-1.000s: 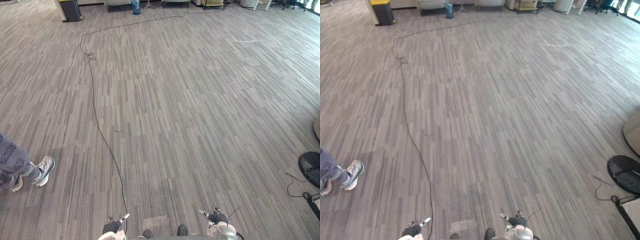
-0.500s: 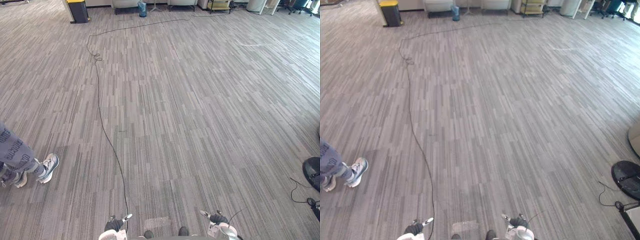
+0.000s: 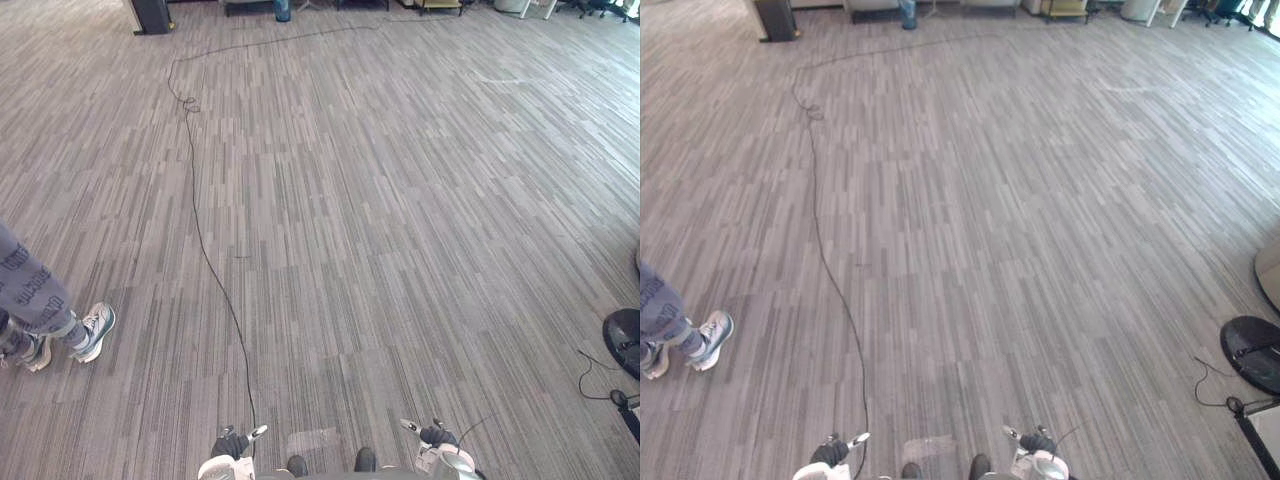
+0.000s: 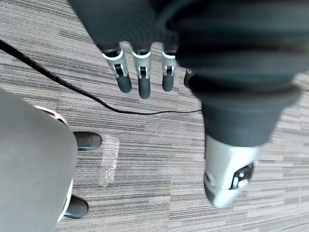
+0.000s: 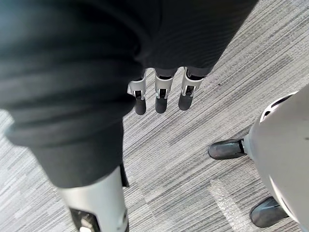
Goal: Pick up cushions and gather them together orderly.
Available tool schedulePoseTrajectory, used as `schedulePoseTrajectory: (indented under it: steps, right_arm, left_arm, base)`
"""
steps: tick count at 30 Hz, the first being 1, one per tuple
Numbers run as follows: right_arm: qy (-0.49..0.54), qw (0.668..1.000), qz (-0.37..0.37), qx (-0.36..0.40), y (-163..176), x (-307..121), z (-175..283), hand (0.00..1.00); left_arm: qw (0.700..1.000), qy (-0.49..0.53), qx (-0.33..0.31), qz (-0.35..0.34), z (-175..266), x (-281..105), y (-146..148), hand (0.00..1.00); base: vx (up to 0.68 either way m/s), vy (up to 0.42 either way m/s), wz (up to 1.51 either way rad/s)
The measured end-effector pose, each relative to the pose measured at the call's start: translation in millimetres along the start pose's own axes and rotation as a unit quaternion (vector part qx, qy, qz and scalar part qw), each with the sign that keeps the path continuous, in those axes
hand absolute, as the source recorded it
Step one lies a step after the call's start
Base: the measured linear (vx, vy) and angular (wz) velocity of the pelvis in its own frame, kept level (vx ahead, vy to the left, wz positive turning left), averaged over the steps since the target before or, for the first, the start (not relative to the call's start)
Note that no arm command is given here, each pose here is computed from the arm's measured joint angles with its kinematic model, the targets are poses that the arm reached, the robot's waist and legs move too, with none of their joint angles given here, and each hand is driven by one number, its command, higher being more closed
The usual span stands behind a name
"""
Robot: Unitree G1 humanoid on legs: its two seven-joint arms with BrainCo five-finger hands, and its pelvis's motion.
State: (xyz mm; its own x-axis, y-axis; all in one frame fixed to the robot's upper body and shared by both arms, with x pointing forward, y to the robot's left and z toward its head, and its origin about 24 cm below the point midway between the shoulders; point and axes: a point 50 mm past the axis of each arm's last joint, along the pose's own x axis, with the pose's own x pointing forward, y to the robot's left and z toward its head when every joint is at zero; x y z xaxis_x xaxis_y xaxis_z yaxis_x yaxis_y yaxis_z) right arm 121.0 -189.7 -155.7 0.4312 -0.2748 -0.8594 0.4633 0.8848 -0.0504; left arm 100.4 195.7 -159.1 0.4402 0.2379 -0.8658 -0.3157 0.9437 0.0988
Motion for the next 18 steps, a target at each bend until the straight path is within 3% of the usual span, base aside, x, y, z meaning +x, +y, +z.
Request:
schedulePoseTrajectory:
  steps: [6,12,18]
  right_arm:
    - [-0.011,1.0,0.0,0.006,1,0,4,0.0]
    - [-0.029,0.999,-0.003,0.014,-1,-3,6,0.0]
    - [-0.03,0.999,-0.006,0.01,-2,-3,8,0.0]
  left_arm:
    - [1.0,-0.017,-0.006,0.004,11,2,3,0.0]
    - [0.997,-0.061,-0.056,0.011,33,2,3,0.0]
    - [0.994,-0.089,-0.062,0.003,45,0,-1,0.0]
  base:
    - [0.02,-0.022,0.11]
    - [0.14,-0.038,0.16]
    - [0.35,0.172,-0.12]
